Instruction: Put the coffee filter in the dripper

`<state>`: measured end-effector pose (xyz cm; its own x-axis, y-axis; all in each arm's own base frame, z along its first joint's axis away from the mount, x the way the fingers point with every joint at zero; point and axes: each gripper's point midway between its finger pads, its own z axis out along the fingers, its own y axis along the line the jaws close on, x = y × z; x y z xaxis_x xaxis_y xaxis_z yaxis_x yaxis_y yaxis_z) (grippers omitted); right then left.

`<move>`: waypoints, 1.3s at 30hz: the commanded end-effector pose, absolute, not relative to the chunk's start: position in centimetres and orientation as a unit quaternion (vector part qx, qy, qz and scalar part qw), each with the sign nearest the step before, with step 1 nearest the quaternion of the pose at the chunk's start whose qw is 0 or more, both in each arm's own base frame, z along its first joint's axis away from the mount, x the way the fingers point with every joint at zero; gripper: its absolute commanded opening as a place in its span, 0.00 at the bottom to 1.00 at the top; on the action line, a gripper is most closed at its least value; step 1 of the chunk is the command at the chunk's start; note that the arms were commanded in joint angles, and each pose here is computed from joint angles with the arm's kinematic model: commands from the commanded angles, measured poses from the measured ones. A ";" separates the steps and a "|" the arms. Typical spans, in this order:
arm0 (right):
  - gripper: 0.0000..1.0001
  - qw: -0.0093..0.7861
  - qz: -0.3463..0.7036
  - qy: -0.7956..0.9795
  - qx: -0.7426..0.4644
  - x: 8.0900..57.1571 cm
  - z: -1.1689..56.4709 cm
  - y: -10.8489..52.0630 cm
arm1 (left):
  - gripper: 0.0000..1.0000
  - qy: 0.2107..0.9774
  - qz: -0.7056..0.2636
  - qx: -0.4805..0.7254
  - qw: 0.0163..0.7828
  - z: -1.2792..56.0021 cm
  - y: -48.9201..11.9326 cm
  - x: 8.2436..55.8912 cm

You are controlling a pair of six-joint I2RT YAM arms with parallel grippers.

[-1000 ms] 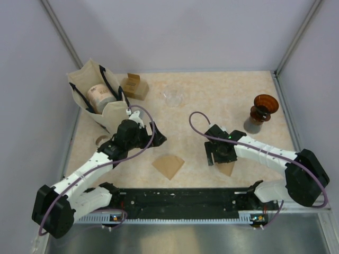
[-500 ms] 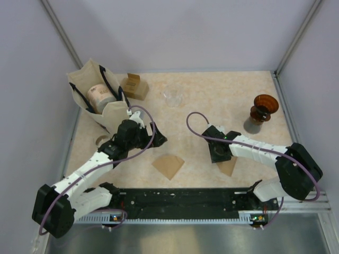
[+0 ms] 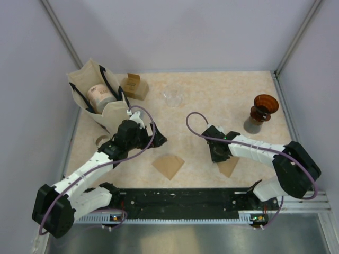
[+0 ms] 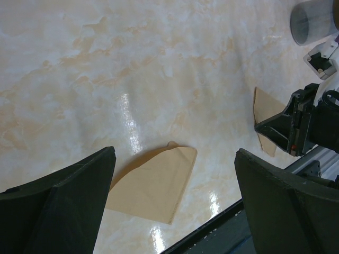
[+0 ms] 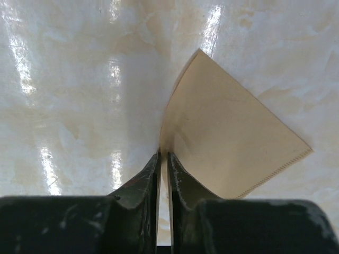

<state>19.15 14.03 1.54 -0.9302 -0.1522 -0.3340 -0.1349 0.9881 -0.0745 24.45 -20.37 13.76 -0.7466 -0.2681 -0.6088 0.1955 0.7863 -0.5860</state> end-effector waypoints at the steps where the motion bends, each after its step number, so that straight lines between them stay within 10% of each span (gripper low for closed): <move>1: 0.03 0.163 -0.021 0.984 -0.065 19.1 0.4 13.5 | 0.99 0.864 -0.339 -0.022 0.372 14.7 -20.5 24.8; 25: 0.00 0.268 0.125 0.953 -0.070 19.5 8.5 16.0 | 1.00 0.866 -0.344 -0.015 0.362 14.6 -21.2 25.1; 39: 0.00 0.299 0.230 0.922 -0.092 19.6 13.6 19.4 | 0.99 0.803 -0.520 0.076 0.281 17.5 -29.6 22.2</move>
